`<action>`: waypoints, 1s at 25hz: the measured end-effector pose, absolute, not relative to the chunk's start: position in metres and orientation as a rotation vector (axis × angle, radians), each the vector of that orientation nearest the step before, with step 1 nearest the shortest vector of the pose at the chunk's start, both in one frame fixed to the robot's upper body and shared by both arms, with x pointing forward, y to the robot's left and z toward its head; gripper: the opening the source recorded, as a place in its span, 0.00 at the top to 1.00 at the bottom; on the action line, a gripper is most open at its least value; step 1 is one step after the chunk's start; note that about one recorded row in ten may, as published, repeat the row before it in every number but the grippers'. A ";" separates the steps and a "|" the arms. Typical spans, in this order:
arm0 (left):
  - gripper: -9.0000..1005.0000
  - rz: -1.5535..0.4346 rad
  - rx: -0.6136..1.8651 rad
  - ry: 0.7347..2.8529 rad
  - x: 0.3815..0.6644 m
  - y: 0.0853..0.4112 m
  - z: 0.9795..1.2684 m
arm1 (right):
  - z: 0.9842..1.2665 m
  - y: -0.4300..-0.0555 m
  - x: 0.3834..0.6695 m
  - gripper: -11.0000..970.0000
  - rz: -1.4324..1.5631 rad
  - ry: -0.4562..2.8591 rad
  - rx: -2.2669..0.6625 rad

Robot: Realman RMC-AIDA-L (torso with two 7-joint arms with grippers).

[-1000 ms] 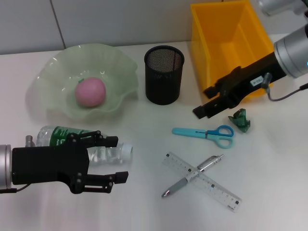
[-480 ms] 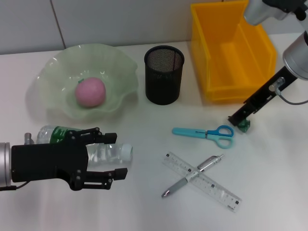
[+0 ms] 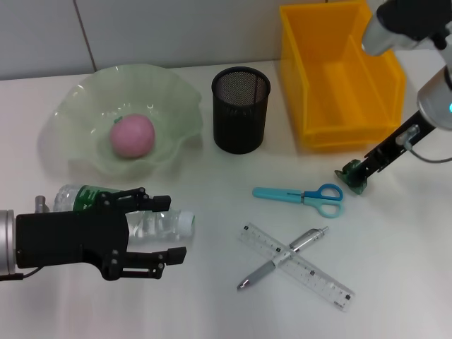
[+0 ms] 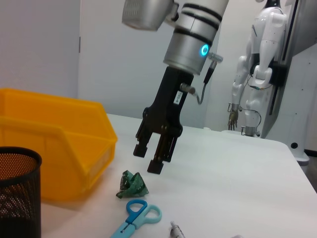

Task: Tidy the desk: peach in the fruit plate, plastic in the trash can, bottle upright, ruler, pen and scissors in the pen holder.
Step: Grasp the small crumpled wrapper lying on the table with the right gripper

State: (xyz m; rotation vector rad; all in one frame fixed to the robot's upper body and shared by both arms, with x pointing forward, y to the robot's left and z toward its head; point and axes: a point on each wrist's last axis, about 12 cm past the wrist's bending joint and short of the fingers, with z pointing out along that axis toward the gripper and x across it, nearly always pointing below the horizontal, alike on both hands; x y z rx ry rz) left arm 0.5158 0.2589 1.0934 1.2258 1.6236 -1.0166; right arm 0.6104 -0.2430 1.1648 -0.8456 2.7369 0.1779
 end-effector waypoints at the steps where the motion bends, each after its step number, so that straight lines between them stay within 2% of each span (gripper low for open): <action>1: 0.16 -1.017 1.225 1.624 0.516 0.259 1.093 | 1.161 -0.243 0.611 0.35 0.175 2.737 -0.849; 9: 0.16 -1.011 1.218 1.628 0.516 0.260 1.093 | 1.146 -0.240 0.615 0.35 0.165 2.730 -0.880; 25: 0.16 -1.006 1.192 1.634 0.515 0.263 1.093 | 1.136 -0.241 0.617 0.36 0.162 2.727 -0.872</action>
